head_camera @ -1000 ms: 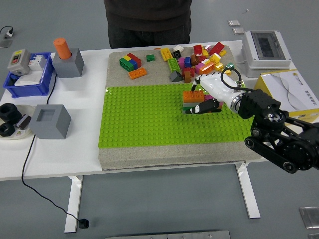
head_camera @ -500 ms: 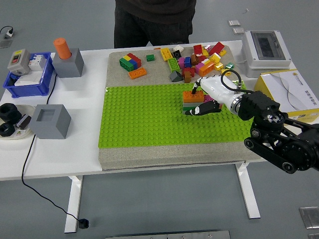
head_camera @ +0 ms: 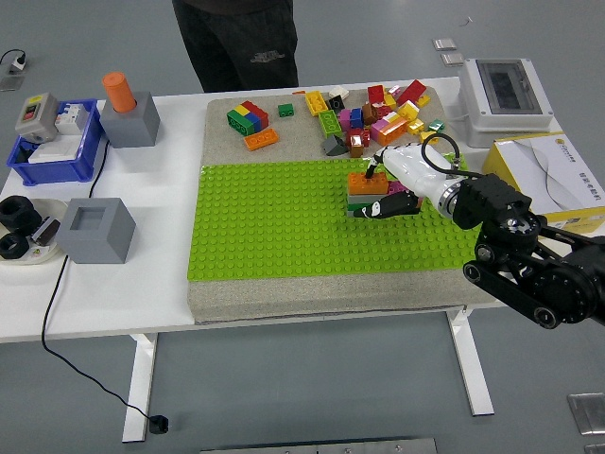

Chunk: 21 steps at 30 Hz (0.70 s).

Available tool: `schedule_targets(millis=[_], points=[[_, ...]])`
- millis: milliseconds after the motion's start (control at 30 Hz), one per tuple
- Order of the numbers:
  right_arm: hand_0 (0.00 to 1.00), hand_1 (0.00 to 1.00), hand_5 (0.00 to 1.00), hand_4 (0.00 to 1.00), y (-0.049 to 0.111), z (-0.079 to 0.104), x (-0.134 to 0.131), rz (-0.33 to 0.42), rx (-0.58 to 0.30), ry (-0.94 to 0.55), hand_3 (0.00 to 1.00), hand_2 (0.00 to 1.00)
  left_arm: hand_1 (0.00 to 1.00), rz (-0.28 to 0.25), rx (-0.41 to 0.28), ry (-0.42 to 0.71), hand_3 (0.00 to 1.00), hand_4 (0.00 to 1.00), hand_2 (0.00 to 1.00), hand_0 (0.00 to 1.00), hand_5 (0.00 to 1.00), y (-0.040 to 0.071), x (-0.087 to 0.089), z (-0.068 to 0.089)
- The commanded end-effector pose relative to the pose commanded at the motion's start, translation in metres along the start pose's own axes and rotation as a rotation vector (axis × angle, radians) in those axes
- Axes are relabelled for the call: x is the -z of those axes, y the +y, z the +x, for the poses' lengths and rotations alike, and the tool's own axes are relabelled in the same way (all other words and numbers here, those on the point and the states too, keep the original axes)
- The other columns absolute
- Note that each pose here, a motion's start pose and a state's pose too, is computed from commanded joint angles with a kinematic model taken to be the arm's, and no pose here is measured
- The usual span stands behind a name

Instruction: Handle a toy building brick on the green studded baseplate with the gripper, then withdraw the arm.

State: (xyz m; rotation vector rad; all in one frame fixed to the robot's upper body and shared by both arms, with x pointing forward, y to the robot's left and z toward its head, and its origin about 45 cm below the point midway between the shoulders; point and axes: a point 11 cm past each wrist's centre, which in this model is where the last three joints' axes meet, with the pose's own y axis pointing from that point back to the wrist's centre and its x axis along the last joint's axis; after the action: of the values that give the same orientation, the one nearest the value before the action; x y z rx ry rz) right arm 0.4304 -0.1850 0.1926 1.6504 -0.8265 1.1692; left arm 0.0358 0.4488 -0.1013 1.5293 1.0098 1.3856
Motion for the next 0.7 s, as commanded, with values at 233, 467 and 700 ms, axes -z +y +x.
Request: schedule_targets(millis=[233, 467, 700], points=[[0.851, 0.81, 0.643, 0.979, 0.0004, -0.0037, -0.0003, -0.001, 0.009, 0.002, 0.595, 0.864, 0.808, -0.002, -0.001, 0.002, 0.454, 0.998, 0.753, 0.792, 0.914, 0.0, -0.0004, -0.0001], [0.853, 0.808, 0.642, 0.976, 0.0006, -0.0073, -0.0001, -0.001, 0.019, 0.006, 0.593, 0.862, 0.808, 0.0, -0.001, -0.001, 0.456, 0.998, 0.753, 0.792, 0.912, -0.0001, 0.0005, 0.0002], [0.854, 0.808, 0.639, 0.97, 0.0008, -0.011, 0.0005, -0.001, 0.028, 0.015, 0.59, 0.86, 0.808, 0.001, 0.0, 0.0, 0.456, 0.998, 0.753, 0.793, 0.912, -0.0003, 0.0016, -0.0007]])
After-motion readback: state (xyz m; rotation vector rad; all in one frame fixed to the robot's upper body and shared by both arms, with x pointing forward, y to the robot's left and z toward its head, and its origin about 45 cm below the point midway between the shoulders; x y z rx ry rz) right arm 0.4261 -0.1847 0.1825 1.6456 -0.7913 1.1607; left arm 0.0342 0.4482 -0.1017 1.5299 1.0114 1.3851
